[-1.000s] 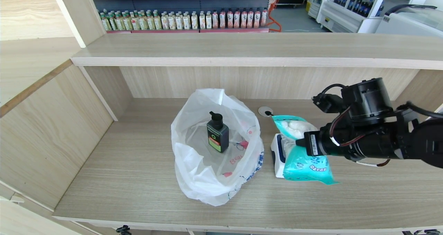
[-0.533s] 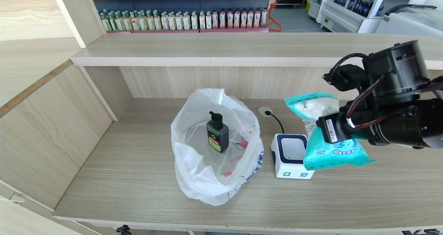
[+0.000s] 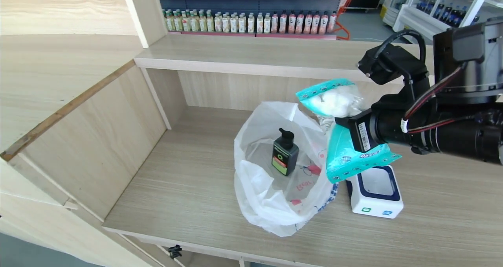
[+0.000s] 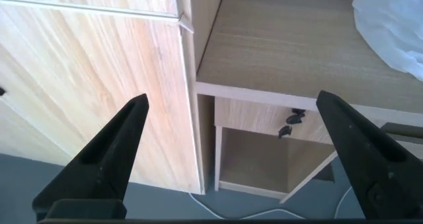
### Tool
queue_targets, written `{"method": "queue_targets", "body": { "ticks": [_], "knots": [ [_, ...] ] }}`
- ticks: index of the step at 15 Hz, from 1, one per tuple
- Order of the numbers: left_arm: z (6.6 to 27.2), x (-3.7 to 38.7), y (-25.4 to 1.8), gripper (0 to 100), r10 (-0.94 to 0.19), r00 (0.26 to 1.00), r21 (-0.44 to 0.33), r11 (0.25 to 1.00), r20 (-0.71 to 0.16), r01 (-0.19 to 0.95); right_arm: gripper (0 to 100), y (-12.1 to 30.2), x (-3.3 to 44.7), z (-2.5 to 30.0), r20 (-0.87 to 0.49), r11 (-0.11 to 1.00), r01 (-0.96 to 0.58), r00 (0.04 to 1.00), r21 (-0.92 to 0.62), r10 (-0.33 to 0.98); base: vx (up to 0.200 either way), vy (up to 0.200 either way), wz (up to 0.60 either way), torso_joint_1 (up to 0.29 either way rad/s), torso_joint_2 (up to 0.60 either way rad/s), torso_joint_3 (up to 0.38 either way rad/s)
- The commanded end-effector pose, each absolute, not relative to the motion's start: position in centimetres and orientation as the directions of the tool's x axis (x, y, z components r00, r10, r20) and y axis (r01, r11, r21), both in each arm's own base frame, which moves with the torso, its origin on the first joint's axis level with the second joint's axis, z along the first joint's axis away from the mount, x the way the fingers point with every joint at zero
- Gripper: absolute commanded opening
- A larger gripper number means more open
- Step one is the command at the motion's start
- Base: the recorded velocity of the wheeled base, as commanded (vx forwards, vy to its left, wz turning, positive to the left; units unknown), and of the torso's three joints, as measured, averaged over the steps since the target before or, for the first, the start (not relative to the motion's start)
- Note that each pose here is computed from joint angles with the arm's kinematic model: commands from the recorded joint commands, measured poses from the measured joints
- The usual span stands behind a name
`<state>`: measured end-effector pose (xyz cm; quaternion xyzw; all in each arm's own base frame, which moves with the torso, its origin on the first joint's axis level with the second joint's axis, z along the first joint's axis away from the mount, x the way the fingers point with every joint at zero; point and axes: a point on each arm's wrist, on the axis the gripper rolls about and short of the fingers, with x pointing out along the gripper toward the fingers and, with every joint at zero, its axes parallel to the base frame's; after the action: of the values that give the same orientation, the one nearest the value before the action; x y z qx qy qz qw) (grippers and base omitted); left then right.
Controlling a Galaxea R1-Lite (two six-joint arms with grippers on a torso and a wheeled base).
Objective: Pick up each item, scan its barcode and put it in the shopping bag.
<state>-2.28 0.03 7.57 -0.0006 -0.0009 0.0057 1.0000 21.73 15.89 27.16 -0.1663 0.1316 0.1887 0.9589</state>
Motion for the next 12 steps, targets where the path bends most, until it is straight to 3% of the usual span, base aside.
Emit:
{"method": "queue_targets", "body": {
  "ticks": [1,4,7,12],
  "knots": [
    [7.6,-2.3,0.0,100,0.012,1.0,-0.002,1.0,0.0,-0.012,0,15.8,21.3,27.2,-0.311,0.862,-0.428,0.887,-0.272,0.342,0.0,0.0,0.6,-0.007,0.0,0.007],
    [7.6,-2.3,0.0,100,0.012,1.0,-0.002,1.0,0.0,-0.012,0,15.4,21.6,26.5,-0.33,0.864,-0.422,0.885,-0.275,0.328,0.0,0.0,0.2,0.002,0.0,0.001],
    [7.6,-2.3,0.0,100,0.012,1.0,-0.002,1.0,0.0,-0.012,0,13.7,23.2,22.8,-0.448,0.872,-0.402,0.858,-0.28,0.252,0.0,0.0,0.0,0.0,0.0,0.0],
    [7.6,-2.3,0.0,100,0.012,1.0,-0.002,1.0,0.0,-0.012,0,13.8,24.8,19.7,-0.458,0.881,-0.391,0.855,-0.266,0.242,0.0,0.0,0.0,0.0,0.0,0.0]
  ]
}}
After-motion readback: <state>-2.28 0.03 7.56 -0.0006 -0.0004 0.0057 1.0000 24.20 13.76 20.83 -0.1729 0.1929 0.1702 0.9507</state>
